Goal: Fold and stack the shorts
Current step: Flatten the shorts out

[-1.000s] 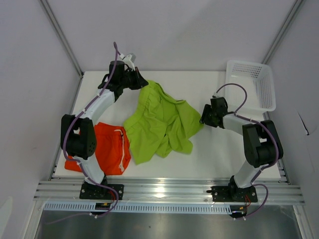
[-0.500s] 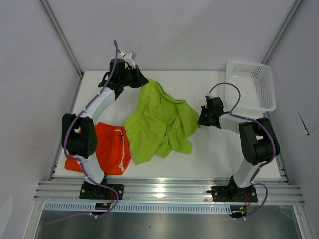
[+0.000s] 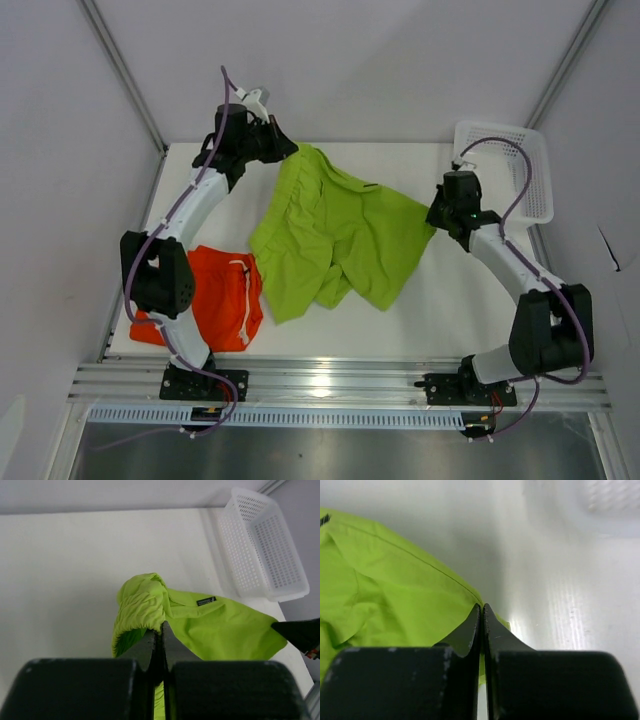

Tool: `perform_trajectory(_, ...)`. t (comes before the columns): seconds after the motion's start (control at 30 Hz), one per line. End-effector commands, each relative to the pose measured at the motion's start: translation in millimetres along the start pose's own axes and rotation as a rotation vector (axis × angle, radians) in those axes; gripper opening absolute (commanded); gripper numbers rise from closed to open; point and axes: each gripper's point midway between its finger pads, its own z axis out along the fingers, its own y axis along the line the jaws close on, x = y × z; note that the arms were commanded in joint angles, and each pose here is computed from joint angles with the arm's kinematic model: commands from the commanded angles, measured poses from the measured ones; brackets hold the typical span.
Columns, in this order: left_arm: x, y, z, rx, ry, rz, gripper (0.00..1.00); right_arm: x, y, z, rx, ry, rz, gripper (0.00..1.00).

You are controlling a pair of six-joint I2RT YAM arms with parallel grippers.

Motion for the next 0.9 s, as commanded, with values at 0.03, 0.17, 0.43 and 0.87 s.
perform_trajectory(0.03,-95.8,-65.6,-62.5,0.082,-0.249,0.079,0.00,-54.5,-13.0,-42.7,0.018,-0.147,0.028,0.00)
perform_trajectory(0.17,-122.2,-84.7,-93.6,0.087,-0.330,0.099,0.00,-80.2,-24.2,-63.6,-0.013,-0.208,0.060,0.00)
perform_trajectory(0.43,-168.2,-135.1,-177.2,0.150,-0.550,0.163,0.00,-135.0,-29.8,-111.9,-0.095,-0.325,0.114,0.00)
perform_trajectory(0.87,-171.5,-222.4,-331.9,0.352,-0.792,0.312,0.00,-163.3,51.3,-281.8,-0.596,-0.606,-0.081,0.00)
